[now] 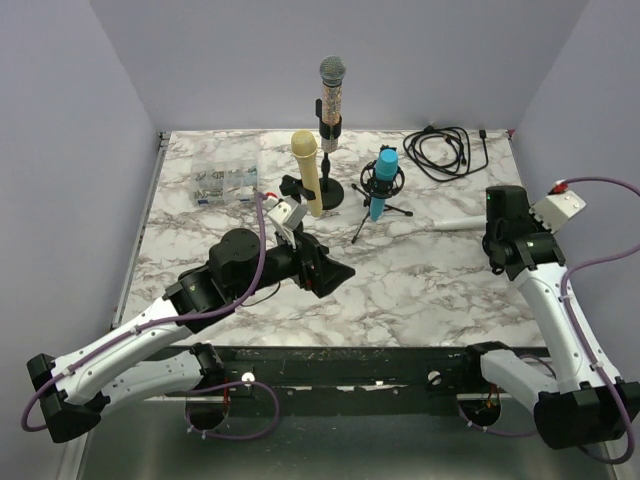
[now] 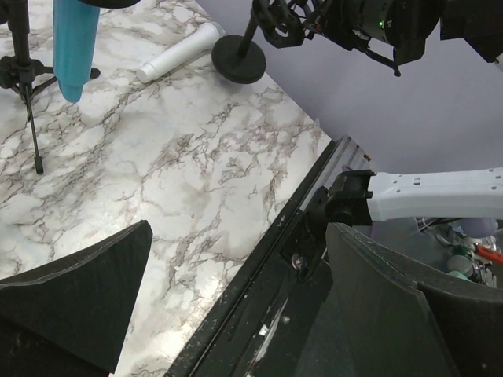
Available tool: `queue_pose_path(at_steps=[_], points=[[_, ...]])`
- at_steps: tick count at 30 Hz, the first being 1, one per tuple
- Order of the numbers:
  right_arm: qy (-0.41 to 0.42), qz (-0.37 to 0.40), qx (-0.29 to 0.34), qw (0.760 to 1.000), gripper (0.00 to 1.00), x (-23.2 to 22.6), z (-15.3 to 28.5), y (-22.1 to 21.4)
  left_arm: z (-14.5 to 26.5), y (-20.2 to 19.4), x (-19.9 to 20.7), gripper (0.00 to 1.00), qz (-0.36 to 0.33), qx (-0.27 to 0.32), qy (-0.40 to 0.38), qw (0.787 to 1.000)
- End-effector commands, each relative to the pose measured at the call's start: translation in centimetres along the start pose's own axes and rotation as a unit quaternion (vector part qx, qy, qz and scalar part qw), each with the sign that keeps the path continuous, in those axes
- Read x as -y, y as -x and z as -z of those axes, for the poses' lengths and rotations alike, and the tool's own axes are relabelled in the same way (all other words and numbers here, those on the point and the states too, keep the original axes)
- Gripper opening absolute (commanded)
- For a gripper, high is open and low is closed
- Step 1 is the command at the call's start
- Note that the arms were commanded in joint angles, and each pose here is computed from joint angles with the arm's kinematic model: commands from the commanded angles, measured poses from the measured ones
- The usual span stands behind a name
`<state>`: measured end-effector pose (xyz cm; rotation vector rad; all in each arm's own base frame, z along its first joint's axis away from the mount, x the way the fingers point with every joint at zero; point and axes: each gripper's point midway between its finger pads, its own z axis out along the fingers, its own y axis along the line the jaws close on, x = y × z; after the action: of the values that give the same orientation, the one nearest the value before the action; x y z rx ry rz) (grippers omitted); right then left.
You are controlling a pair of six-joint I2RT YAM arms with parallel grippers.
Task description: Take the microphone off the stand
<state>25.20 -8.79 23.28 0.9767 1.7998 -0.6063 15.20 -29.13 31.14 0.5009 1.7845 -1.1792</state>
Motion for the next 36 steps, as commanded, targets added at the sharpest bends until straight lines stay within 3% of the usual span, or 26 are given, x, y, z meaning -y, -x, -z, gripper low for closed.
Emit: queue_pose_path(at_steps=[1,7,13,17,18,20,22,24,25,28,34,36], points=[[-0.041,-0.072,0.045,0.996,0.01,2.1,-1.4,2.4,0.5,1.2,0.3,0.96,-0.009,0.015,0.001,1.000],[-0.041,-0.075,0.022,0.996,0.01,2.4,-2.6,0.9,1.1,1.4,0.0,0.96,-0.016,0.018,0.010,1.000],[-0.032,-0.065,0.009,0.997,0.15,2.2,-2.9,-0.2,2.3,2.3,0.1,0.96,-0.021,0.030,0.017,0.999],[-0.018,-0.064,0.012,0.998,0.17,2.1,-2.5,0.3,3.5,3.8,0.6,0.97,-0.033,0.051,0.019,0.998],[-0.016,-0.066,0.013,0.998,0.28,2.0,-2.4,0.5,3.7,4.2,0.5,0.97,-0.036,0.057,0.024,0.997],[-0.009,-0.065,0.016,0.998,0.31,2.0,-2.2,1.0,4.1,4.6,0.4,0.98,-0.042,0.063,0.031,0.997],[-0.003,-0.067,0.021,0.998,0.47,2.0,-1.8,1.6,4.4,4.9,0.3,0.98,-0.045,0.066,0.036,0.996],[0.007,-0.065,0.024,0.998,0.49,1.9,-1.5,2.3,4.7,5.1,0.5,0.98,-0.044,0.072,0.033,0.996],[0.011,-0.066,0.027,0.997,0.56,1.9,-1.2,2.7,4.9,5.2,0.5,0.98,-0.042,0.076,0.032,0.996],[0.029,-0.067,0.031,0.997,0.58,1.6,-0.5,3.9,5.1,5.4,0.3,0.99,-0.038,0.088,0.037,0.995],[0.125,-0.042,0.019,0.991,0.65,-1.2,1.4,5.5,5.4,5.5,-0.3,0.99,-0.037,0.096,0.051,0.993],[0.199,-0.021,0.010,0.980,0.67,-3.2,2.8,5.7,5.5,5.6,-0.4,0.99,-0.037,0.098,0.055,0.993]])
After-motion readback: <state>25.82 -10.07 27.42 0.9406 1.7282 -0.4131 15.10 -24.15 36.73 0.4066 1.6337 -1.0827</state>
